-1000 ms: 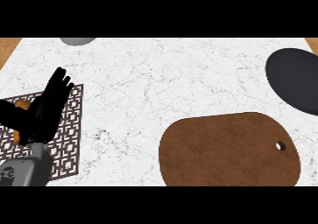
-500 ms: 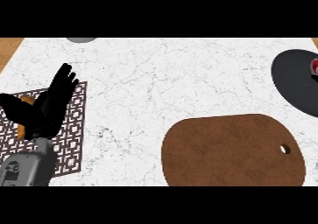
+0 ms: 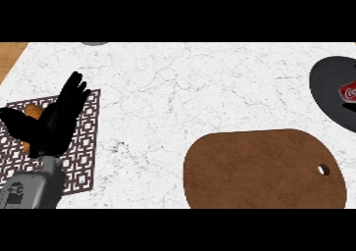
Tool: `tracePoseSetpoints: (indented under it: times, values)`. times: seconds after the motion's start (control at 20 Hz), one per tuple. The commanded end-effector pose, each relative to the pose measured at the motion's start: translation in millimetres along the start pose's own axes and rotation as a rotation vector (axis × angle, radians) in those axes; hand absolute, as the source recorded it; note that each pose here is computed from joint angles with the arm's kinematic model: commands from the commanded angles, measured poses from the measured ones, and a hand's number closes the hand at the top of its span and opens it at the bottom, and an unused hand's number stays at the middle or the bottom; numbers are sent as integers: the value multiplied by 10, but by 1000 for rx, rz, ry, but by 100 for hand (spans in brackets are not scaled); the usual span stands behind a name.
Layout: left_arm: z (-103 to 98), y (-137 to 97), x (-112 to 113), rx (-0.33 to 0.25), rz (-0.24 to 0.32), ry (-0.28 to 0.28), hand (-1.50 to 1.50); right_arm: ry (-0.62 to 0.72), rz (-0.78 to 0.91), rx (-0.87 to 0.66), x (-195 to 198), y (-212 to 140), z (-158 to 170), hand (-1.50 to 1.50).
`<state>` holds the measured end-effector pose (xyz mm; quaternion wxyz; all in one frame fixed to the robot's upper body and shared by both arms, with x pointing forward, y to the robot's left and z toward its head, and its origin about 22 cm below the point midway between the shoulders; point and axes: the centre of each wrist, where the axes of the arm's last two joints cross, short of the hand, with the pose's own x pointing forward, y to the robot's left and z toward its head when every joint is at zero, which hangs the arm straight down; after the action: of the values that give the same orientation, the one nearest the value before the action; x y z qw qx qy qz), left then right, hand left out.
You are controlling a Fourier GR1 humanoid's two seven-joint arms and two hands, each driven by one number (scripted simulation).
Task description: Pick the can from the cutting board and place it in the pan
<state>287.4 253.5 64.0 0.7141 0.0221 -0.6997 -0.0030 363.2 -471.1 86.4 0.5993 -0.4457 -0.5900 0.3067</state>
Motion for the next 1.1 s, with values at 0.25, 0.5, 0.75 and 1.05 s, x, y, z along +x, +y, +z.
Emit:
tracePoseSetpoints:
  times: [0.25, 0.5, 0.75, 1.05]
  values:
    - [-30, -44, 73, -2, 7, -3, 0, -37, -227, -33, -170, -100, 80, -150]
    - [14, 53, -8, 11, 12, 0, 0, -60, -489, -122, -349, -375, 174, -150]
    - [58, 83, 46, 44, 6, 5, 0, -19, -680, -126, -804, -625, 586, -150]
    - [19, 114, 9, 50, 13, 16, 0, -103, -848, -87, -1115, -953, 957, -150]
